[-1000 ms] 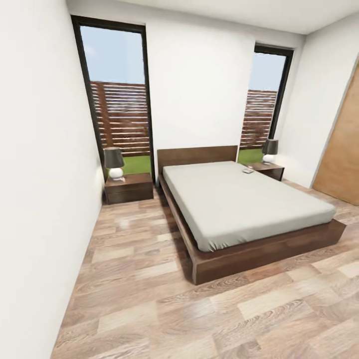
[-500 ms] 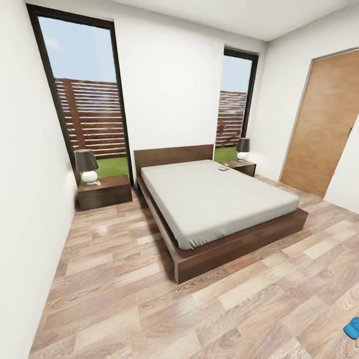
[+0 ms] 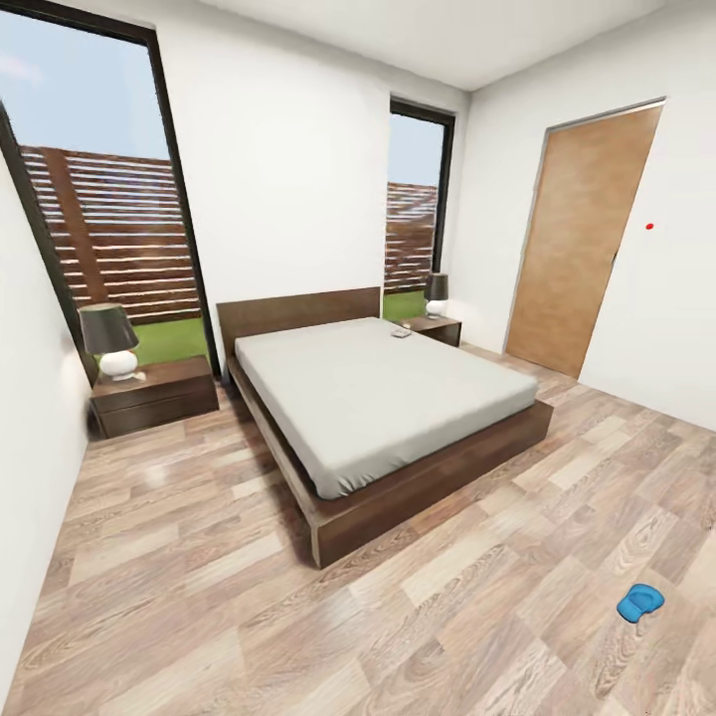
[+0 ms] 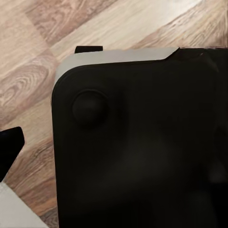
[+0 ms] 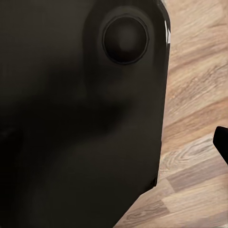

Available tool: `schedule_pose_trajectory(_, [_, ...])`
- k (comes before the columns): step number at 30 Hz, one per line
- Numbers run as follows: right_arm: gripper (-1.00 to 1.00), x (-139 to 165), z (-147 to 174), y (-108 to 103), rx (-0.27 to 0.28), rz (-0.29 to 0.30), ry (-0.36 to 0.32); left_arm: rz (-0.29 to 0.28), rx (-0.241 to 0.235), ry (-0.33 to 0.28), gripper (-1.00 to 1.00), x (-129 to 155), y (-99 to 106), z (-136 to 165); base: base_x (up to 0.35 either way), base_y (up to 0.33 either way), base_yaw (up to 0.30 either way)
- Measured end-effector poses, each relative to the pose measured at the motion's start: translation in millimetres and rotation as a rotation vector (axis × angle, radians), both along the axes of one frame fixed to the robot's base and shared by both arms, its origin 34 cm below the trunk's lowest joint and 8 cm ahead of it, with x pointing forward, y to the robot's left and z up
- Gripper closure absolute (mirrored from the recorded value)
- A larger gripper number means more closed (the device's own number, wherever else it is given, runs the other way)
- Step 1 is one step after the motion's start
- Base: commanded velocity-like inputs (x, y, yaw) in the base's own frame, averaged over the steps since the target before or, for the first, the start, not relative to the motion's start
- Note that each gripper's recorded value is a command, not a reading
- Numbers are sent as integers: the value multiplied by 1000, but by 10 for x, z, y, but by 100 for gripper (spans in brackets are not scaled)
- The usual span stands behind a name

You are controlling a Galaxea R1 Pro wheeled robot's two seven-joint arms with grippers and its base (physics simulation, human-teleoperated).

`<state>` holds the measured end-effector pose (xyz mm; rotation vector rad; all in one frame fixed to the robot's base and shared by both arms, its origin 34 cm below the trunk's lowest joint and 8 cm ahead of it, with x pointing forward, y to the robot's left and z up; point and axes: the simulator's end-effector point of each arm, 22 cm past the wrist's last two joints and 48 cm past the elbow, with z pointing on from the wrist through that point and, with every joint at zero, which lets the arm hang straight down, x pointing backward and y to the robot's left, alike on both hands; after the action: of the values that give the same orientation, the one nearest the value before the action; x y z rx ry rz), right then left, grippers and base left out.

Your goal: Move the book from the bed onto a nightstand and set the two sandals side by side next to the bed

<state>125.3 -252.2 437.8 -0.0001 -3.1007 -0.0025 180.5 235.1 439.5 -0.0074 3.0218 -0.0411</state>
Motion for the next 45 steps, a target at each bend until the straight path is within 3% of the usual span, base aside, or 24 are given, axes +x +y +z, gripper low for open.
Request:
schedule_pose_trajectory(7, [-100, 84, -2, -14, -1, -2, -18, 1, 1, -131, -100, 300, 8, 54, 0, 0, -300])
schedule_pose_trajectory(10, [-100, 267, -3, -24, -2, -3, -57, 3, 2, -203, -100, 563, 9, 106, 0, 0, -300])
schedule_pose_trajectory(13, [-100, 590, 14, -32, -3, -4, -125, 7, 2, -295, -100, 958, 10, 207, 0, 0, -300])
schedule_pose_trajectory(15, [-100, 704, 25, -31, -3, -5, -149, 8, 2, -322, -100, 1072, 9, 243, 0, 0, -300])
schedule_pose_trajectory(17, [-100, 1028, 71, -39, -4, -5, -217, 11, -1, -391, -100, 1375, -14, 352, 0, 0, -300])
schedule_pose_trajectory(25, [-100, 1700, 242, -66, -7, -6, -362, 18, -9, -542, -100, 2028, -67, 670, 0, 0, -300])
schedule_pose_trajectory(33, [-100, 2378, 530, -128, -18, -23, -516, 29, -19, -763, -100, 2867, -111, 1298, 0, 0, -300])
schedule_pose_trajectory(37, [-100, 2485, 591, -268, -35, -46, -542, 31, -23, -798, -100, 2989, -132, 1416, 0, 0, -299])
schedule_pose_trajectory(39, [-100, 2508, 624, -559, -71, -105, -552, 31, -26, -809, -100, 3021, -148, 1451, 0, 0, -291])
schedule_pose_trajectory(45, [-100, 2468, 634, -794, -99, -186, -553, 29, -27, -799, -100, 2983, -160, 1418, 0, 0, -284])
